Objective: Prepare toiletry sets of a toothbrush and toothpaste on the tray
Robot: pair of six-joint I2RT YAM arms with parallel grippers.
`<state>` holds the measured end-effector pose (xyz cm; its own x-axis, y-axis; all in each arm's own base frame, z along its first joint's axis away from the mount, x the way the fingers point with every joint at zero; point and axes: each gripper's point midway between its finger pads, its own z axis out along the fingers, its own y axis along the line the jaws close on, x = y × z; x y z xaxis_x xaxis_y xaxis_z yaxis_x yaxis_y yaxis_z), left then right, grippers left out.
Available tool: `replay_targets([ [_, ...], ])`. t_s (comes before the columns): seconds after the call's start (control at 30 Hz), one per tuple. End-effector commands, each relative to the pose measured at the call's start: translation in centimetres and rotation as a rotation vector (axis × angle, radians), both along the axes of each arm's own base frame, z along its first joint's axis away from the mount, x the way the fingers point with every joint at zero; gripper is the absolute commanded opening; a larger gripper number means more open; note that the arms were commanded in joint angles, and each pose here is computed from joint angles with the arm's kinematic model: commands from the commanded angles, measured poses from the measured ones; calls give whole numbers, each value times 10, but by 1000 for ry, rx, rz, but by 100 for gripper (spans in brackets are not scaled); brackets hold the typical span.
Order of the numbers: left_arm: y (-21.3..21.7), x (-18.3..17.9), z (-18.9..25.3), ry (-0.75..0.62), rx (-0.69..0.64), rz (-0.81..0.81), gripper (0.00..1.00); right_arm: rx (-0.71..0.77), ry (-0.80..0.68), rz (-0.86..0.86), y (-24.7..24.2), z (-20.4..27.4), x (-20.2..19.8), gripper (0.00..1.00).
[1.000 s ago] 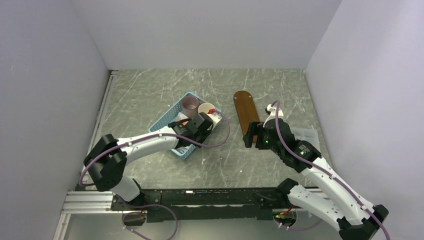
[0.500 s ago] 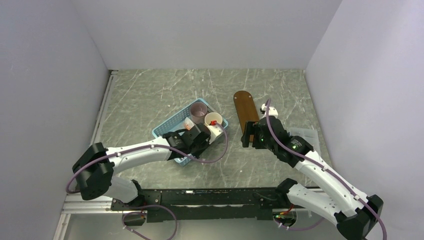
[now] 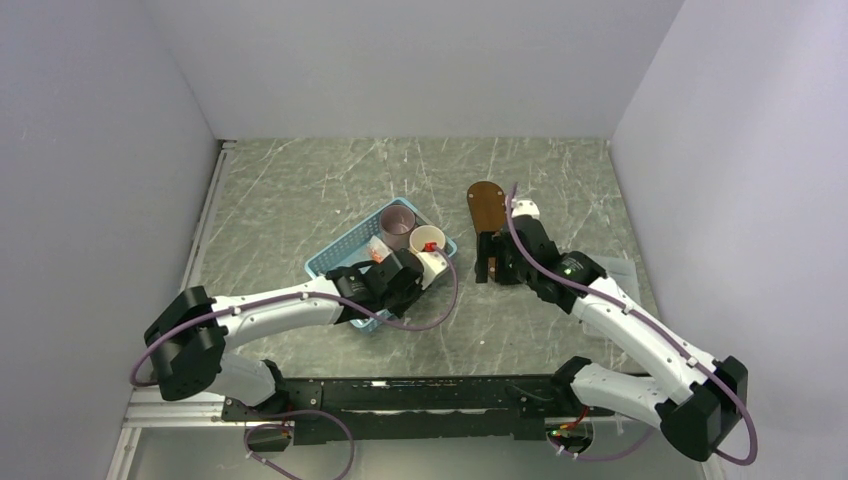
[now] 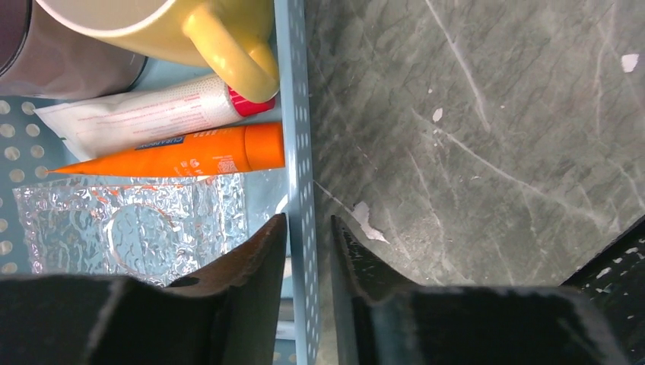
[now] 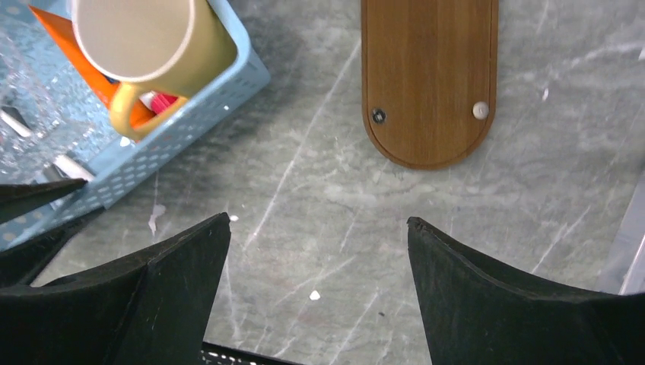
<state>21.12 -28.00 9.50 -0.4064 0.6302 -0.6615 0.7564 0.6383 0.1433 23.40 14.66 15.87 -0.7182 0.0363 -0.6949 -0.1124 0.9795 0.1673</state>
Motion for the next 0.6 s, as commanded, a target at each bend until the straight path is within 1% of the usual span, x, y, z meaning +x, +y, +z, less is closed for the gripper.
replay_targets([
  [0.0, -16, 5, 33, -60, -113, -1, 36, 11, -132, 31, 11, 41, 34, 89],
  [0.03, -16, 5, 39, -66, -128, 3, 38, 6, -134, 33, 12, 43, 39, 89],
  [0.17, -8, 8, 66, -114, -186, 56, 52, 17, -138, 77, 22, 47, 63, 89],
  [0.23, 1, 10, 81, -148, -213, 94, 61, 39, -150, 123, 31, 50, 72, 89],
  [0.27, 6, 10, 87, -161, -220, 112, 63, 41, -157, 141, 35, 52, 77, 89],
  [0.37, 22, 11, 103, -184, -209, 168, 64, 43, -172, 184, 49, 59, 93, 89],
  [0.5, 45, 10, 128, -210, -208, 249, 73, 25, -167, 218, 61, 59, 114, 87],
  [0.57, 60, 9, 142, -230, -226, 303, 81, 37, -160, 254, 69, 57, 122, 87],
])
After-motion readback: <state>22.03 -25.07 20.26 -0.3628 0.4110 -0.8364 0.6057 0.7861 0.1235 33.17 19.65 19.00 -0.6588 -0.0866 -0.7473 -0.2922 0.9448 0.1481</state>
